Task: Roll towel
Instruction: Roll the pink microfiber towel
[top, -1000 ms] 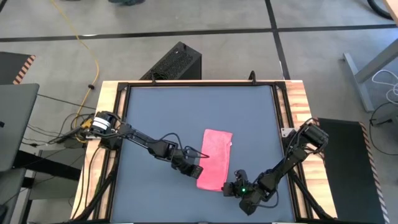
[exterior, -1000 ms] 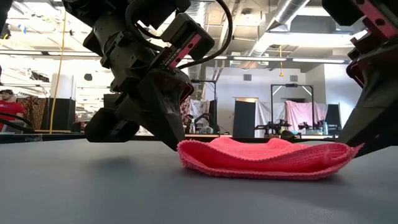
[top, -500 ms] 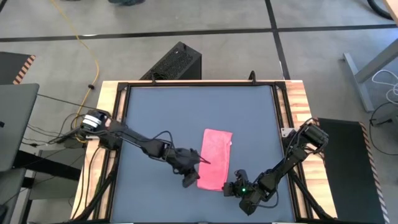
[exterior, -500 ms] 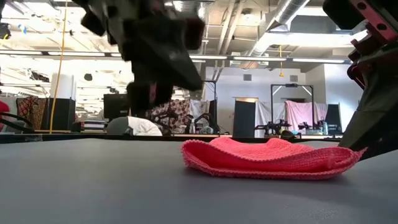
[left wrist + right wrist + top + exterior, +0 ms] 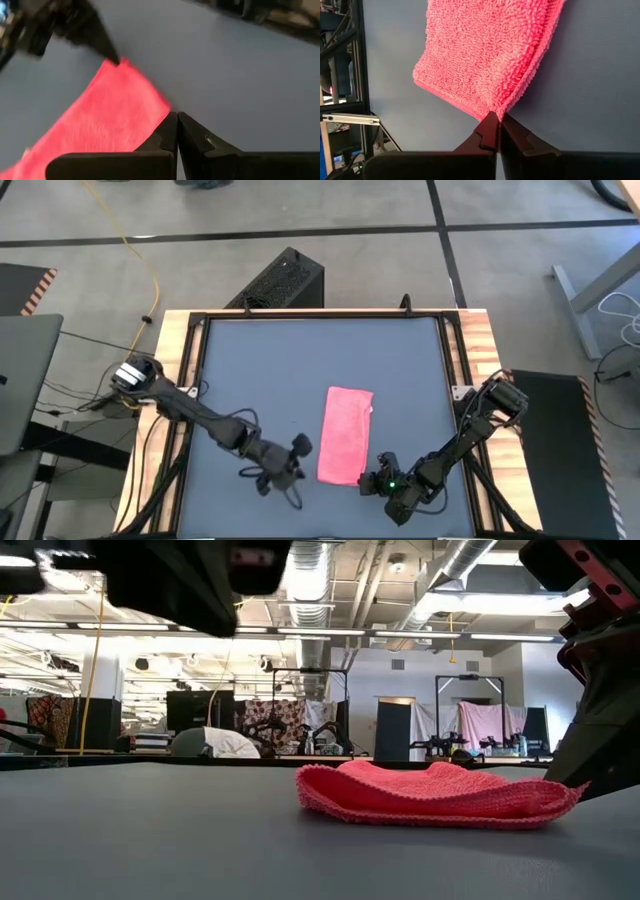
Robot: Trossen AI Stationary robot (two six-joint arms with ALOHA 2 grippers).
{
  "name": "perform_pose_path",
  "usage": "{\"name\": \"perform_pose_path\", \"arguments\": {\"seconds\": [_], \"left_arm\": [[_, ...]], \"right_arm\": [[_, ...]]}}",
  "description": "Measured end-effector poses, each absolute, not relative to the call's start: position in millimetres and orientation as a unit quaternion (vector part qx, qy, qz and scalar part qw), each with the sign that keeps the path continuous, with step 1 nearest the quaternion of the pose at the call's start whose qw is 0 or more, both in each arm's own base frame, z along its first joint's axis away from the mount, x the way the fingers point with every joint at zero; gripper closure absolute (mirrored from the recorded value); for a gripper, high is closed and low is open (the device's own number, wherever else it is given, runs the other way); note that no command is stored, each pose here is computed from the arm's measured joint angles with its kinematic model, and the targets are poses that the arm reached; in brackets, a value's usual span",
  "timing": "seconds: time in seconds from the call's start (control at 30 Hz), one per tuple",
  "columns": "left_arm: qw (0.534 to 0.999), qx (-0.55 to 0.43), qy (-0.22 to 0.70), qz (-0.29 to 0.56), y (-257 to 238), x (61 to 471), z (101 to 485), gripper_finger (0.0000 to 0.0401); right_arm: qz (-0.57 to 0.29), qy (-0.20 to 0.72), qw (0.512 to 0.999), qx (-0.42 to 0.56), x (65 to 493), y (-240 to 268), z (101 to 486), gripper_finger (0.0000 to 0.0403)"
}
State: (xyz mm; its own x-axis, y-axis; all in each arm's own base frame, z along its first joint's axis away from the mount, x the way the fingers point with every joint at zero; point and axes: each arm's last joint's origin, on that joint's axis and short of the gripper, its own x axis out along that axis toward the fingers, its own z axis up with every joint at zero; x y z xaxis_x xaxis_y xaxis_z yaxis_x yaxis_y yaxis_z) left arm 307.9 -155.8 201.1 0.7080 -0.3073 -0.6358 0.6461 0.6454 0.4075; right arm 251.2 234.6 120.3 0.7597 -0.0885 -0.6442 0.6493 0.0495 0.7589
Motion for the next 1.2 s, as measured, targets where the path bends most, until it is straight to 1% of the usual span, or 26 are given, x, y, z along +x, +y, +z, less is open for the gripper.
{"name": "perform_pose_path", "arguments": {"seconds": [0.17,0.27,0.37,0.47,0.57,0.63,0.67,0.8,0.9,1.03,1.2], "left_arm": [[0.866,0.370,0.241,-0.235,-173.2,309.4,192.8,0.0401],[0.859,0.378,0.242,-0.247,-176.1,312.1,184.2,0.0401],[0.865,0.343,0.263,-0.256,-175.5,312.4,177.8,0.0401],[0.883,0.263,0.287,-0.263,-171.6,316.2,172.7,0.0396],[0.890,0.173,0.330,-0.264,-165.8,322.4,158.0,0.0367],[0.883,0.153,0.351,-0.273,-165.4,322.4,149.4,0.0335],[0.884,0.152,0.342,-0.281,-166.7,324.1,148.1,0.0318],[0.887,0.179,0.292,-0.310,-170.8,328.7,152.4,0.0250],[0.885,0.228,0.263,-0.309,-171.2,330.8,155.0,0.0217],[0.886,0.277,0.251,-0.273,-169.2,332.8,156.0,0.0209],[0.888,0.314,0.266,-0.205,-165.0,334.1,153.6,0.0226]], "right_arm": [[-0.268,0.221,0.690,0.634,251.0,234.4,120.1,0.0368],[-0.270,0.220,0.690,0.634,251.9,233.3,120.0,0.0368],[-0.269,0.218,0.689,0.637,252.9,233.0,120.4,0.0368],[-0.267,0.217,0.688,0.640,253.5,233.2,120.8,0.0367],[-0.265,0.216,0.687,0.641,253.7,233.6,121.1,0.0367],[-0.265,0.217,0.688,0.640,253.6,233.5,121.0,0.0367],[-0.264,0.216,0.688,0.641,253.9,233.8,121.3,0.0367],[-0.260,0.215,0.686,0.645,254.5,234.4,121.9,0.0367],[-0.257,0.215,0.686,0.646,254.1,235.3,122.2,0.0367],[-0.256,0.215,0.686,0.647,254.1,235.7,122.4,0.0367],[-0.255,0.215,0.685,0.647,254.2,235.8,122.5,0.0367]]}}
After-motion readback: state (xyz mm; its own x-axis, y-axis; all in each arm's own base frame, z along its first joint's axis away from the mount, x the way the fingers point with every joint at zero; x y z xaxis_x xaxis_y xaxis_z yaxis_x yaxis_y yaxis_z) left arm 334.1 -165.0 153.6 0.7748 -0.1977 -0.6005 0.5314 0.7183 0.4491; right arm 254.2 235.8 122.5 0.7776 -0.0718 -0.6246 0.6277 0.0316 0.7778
